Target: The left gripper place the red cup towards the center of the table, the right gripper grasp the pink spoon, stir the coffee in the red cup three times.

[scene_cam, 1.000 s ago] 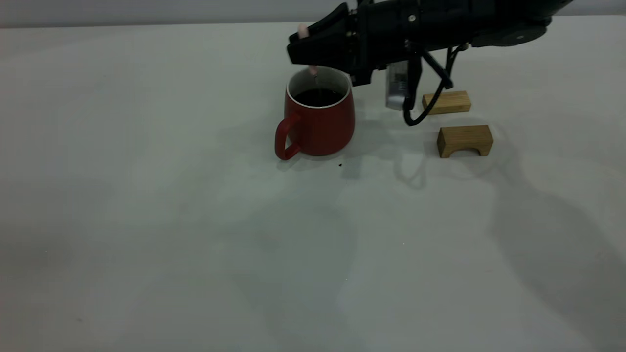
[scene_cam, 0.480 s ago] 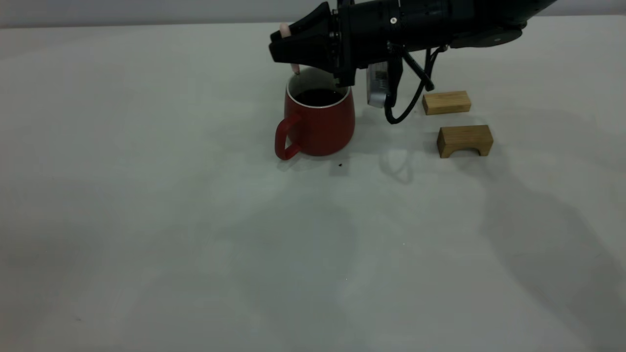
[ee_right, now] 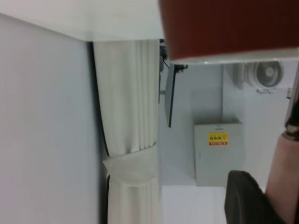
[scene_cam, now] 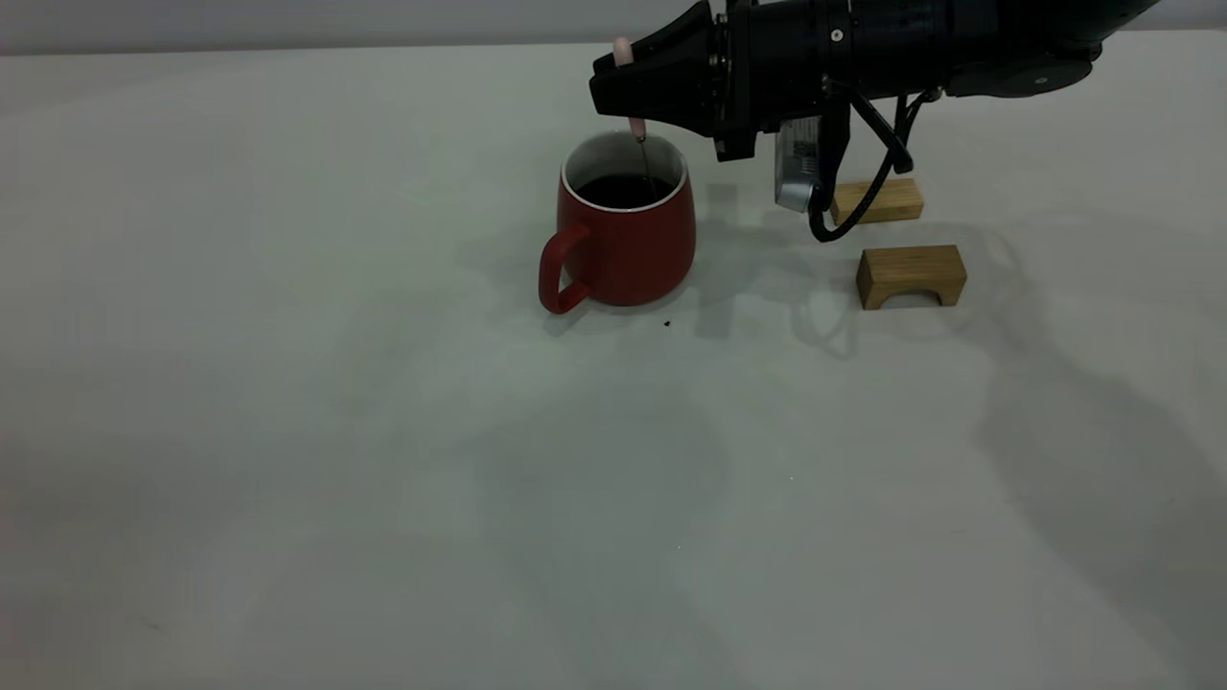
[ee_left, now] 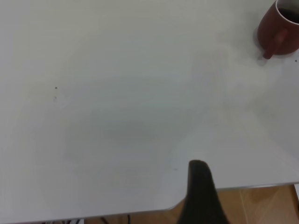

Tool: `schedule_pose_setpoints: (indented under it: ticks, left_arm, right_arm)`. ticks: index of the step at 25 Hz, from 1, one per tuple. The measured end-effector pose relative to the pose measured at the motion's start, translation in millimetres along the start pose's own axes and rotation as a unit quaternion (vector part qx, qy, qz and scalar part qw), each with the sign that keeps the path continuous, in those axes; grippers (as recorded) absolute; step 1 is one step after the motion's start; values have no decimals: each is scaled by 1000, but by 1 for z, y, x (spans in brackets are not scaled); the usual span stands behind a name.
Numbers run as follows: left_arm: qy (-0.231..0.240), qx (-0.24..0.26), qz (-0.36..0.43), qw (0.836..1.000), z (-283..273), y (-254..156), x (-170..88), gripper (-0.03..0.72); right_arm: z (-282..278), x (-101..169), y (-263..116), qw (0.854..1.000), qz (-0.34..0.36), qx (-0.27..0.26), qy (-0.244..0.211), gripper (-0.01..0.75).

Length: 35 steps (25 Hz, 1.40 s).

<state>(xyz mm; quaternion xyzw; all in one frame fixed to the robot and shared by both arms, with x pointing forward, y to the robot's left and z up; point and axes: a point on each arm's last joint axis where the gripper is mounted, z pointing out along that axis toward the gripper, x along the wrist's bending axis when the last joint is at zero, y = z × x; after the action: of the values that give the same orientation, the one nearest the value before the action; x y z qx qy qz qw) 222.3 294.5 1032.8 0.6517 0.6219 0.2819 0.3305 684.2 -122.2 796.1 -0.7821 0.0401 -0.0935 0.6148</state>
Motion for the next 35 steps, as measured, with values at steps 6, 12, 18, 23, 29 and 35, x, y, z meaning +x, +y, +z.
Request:
schedule_pose_setpoints:
  ticks: [6, 12, 18, 23, 29, 35]
  left_arm:
    - [0, 0, 0, 1000, 0, 0, 0, 586]
    - [0, 0, 0, 1000, 0, 0, 0, 586]
    - [0, 0, 0, 1000, 0, 0, 0, 586]
    - [0, 0, 0, 1000, 0, 0, 0, 586]
    - [0, 0, 0, 1000, 0, 0, 0, 586]
    - [0, 0, 0, 1000, 0, 0, 0, 586]
  right_arm:
    - [0, -1, 2, 1000, 0, -1, -3, 129]
    - [0, -1, 2, 996, -85, -1, -2, 299]
    - [0, -1, -2, 982, -187, -2, -9, 464]
    - [-8, -2, -34, 958, -278, -23, -74, 472]
    - [-35, -11, -87, 852, -466, -85, -224, 465]
    - [-87, -17, -154, 642, -648, -179, -368, 442]
